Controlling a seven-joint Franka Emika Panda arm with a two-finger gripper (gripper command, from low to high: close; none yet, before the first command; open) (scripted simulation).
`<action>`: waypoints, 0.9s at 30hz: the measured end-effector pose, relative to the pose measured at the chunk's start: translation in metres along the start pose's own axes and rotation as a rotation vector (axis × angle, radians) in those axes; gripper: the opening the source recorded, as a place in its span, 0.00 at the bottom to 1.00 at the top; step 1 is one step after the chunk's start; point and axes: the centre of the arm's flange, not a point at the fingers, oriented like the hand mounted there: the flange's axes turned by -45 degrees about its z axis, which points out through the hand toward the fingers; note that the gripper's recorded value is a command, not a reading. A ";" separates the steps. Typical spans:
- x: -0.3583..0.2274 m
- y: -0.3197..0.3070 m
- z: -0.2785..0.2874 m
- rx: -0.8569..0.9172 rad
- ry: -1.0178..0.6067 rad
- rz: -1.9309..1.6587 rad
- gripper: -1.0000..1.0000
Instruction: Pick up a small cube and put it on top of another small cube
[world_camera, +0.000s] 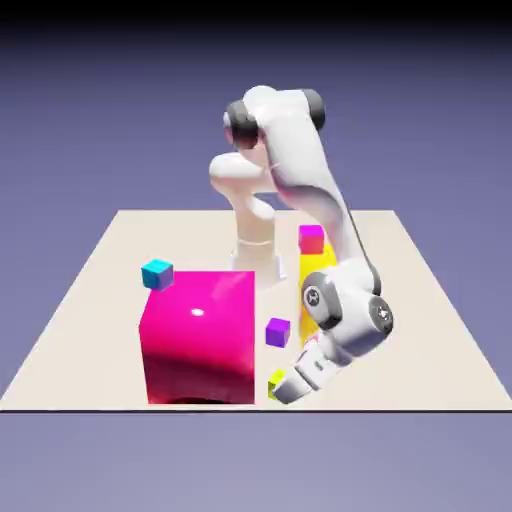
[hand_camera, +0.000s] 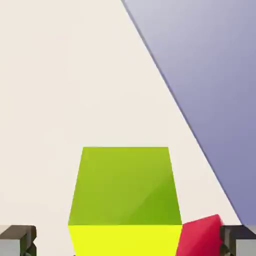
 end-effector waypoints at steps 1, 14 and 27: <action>0.000 0.000 0.000 0.001 0.000 0.000 0.00; -0.107 -0.066 -0.162 0.123 0.005 0.191 0.00; -0.223 -0.189 -0.227 0.284 0.002 0.367 0.00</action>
